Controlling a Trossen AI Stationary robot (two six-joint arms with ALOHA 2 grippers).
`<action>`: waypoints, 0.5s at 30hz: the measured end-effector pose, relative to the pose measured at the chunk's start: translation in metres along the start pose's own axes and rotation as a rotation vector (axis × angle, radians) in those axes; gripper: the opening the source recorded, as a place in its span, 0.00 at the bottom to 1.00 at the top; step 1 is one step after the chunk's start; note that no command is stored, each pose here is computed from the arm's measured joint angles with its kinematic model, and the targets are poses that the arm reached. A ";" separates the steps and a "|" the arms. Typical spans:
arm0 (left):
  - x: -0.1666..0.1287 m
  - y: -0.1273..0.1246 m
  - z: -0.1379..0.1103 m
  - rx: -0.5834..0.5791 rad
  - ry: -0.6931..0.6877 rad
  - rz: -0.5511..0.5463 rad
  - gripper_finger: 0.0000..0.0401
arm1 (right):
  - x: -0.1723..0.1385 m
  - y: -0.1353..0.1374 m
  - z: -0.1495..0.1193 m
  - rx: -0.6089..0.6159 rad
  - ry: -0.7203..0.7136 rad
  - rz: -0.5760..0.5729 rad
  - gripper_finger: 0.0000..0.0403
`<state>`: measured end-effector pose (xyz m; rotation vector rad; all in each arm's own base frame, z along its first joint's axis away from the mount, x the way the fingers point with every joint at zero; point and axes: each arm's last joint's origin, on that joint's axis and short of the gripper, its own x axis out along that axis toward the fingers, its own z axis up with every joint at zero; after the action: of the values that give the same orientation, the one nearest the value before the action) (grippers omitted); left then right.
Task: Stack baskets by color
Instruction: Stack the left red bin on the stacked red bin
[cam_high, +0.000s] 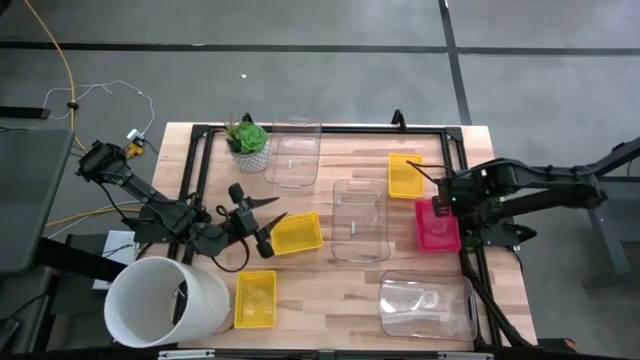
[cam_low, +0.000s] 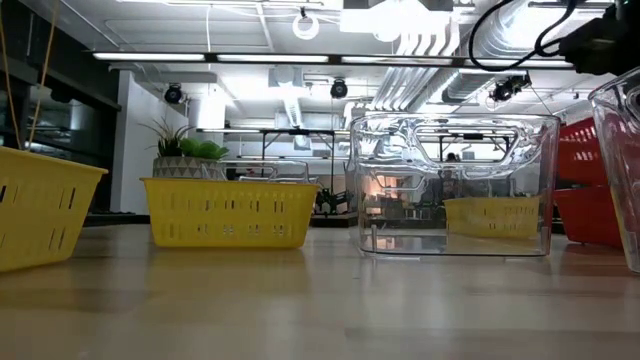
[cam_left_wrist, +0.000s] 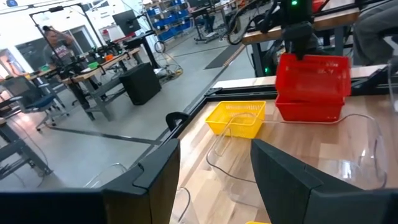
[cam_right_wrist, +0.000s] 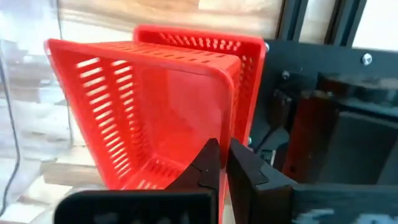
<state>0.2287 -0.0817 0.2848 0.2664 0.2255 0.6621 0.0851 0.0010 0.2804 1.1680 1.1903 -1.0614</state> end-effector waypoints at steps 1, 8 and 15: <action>0.000 0.000 0.000 0.000 0.000 -0.005 0.46 | 0.000 0.000 0.001 -0.005 -0.010 -0.001 0.00; 0.000 -0.001 0.000 -0.005 -0.001 -0.019 0.46 | 0.001 0.001 0.005 -0.034 -0.035 -0.015 0.00; 0.000 -0.001 0.000 -0.008 -0.001 -0.019 0.46 | 0.001 0.001 0.006 -0.058 -0.043 -0.018 0.00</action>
<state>0.2290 -0.0821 0.2846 0.2567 0.2240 0.6440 0.0865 -0.0047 0.2798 1.0870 1.1921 -1.0535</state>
